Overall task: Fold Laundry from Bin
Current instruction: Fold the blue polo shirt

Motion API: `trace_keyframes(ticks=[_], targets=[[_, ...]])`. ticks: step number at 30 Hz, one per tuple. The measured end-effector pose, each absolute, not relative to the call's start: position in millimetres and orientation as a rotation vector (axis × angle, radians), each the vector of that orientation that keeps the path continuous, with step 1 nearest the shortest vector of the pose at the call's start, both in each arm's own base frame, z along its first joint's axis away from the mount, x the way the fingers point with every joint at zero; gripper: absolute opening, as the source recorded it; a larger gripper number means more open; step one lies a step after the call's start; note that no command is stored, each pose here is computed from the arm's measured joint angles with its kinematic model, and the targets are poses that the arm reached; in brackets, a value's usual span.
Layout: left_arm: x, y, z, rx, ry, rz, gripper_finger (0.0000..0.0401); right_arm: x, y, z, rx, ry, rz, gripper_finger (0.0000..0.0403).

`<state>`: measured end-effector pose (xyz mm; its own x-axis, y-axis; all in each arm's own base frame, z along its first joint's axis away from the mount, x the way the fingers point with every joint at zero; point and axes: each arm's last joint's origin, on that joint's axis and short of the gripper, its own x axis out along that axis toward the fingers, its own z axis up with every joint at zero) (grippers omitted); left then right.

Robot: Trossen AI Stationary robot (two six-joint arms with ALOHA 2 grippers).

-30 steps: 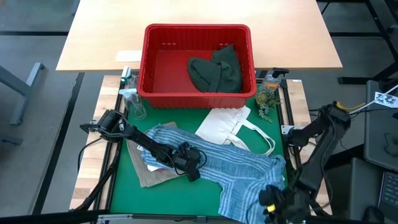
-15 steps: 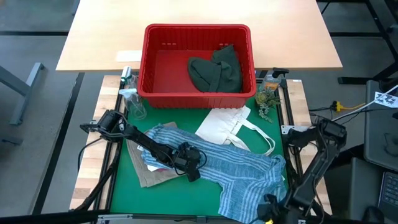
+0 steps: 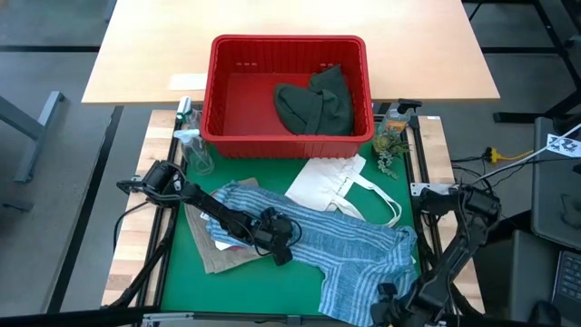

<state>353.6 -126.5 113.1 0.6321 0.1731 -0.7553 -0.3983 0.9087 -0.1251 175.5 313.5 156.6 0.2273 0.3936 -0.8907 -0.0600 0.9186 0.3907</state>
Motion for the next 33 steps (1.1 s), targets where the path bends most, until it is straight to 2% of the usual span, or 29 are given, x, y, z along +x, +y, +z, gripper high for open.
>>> trace_keyframes(ticks=[8, 16, 20, 27, 30, 33], targets=[[354, -127, 114, -0.295, 0.821, 0.333, 0.0001, 176, 317, 137, 0.265, 1.369, 0.311, 0.0149], [357, -129, 117, -0.322, 0.784, 0.307, 0.0001, 176, 315, 134, 0.237, 1.355, 0.268, 0.0145], [361, -132, 120, -0.35, 0.756, 0.239, 0.0001, 176, 314, 134, 0.23, 1.357, 0.256, 0.0112], [365, -135, 124, -0.352, 0.728, 0.171, 0.0001, 176, 312, 132, 0.217, 1.361, 0.238, 0.0009], [368, -137, 127, -0.365, 0.69, 0.136, 0.0001, 176, 312, 132, 0.218, 1.361, 0.238, 0.0019], [373, -146, 137, -0.357, 0.594, 0.026, 0.0001, 176, 313, 132, 0.223, 1.357, 0.243, 0.0032]])
